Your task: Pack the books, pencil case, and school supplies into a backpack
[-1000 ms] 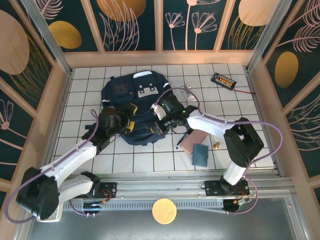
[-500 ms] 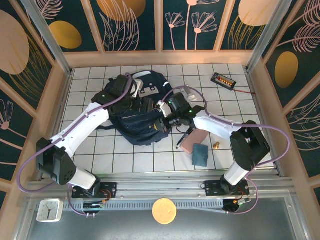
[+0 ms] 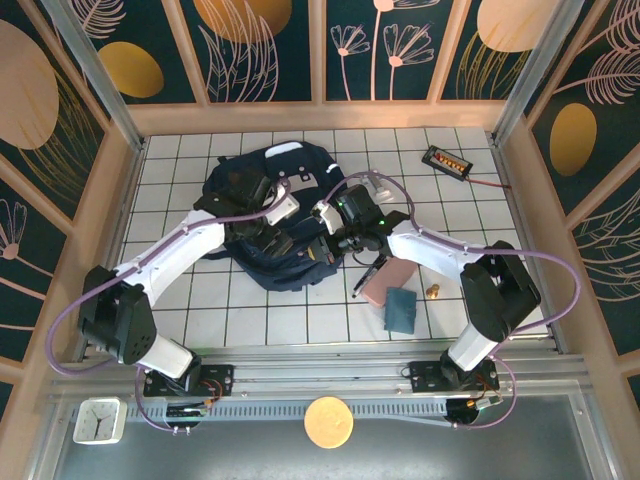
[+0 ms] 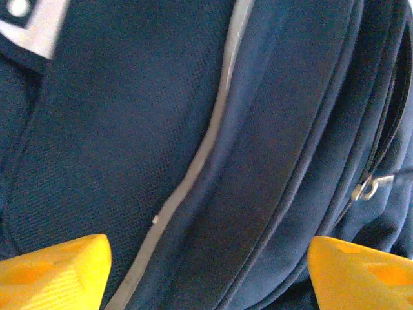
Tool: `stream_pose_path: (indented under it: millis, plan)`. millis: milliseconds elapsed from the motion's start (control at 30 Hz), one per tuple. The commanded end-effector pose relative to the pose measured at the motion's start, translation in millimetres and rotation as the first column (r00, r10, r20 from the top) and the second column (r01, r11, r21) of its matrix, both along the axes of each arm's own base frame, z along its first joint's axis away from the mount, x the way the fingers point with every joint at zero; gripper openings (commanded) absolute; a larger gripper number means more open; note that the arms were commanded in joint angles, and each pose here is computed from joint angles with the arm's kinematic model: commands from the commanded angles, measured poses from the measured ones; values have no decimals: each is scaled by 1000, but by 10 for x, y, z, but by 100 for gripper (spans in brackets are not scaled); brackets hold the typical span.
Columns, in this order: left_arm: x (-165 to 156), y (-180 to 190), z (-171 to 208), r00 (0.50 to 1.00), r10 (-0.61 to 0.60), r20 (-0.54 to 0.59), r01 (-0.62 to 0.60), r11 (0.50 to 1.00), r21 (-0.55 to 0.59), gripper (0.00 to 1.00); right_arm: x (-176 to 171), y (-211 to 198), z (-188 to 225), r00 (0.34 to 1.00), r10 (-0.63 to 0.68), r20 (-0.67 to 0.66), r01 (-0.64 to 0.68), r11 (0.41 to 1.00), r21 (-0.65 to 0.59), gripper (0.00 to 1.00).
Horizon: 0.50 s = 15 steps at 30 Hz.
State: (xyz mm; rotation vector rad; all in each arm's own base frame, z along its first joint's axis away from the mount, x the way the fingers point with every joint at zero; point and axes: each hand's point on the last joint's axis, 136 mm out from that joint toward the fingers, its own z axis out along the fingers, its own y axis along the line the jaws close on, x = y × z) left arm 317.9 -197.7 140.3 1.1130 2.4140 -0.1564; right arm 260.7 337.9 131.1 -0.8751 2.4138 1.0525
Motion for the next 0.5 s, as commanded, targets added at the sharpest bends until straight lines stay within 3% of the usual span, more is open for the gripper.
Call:
stream_pose_path:
  millis: [0,167,267,300,433,467]
  plan:
    - [-75,29,-179,998,-60,-36,61,997,39,76,36,10,112,1000,-5,15,5,1000,25,0]
    - [-29,12,-242,998,-58,-30,59,997,41,73,23,-2,91,1000,-7,14,7,1000,16,0]
    - [31,-9,-302,999,-47,-26,48,998,42,63,24,-3,71,1000,-8,11,8,1000,9,0]
    - [63,-18,-319,999,-42,-23,43,998,43,55,27,-4,72,1000,-10,12,10,1000,9,0]
    - [157,-79,-388,998,-23,-50,26,999,44,1,22,-23,37,1000,-13,9,13,1000,-3,0]
    - [172,-85,-392,998,-15,-59,18,999,47,0,33,-35,27,1000,-19,10,19,1000,-9,0]
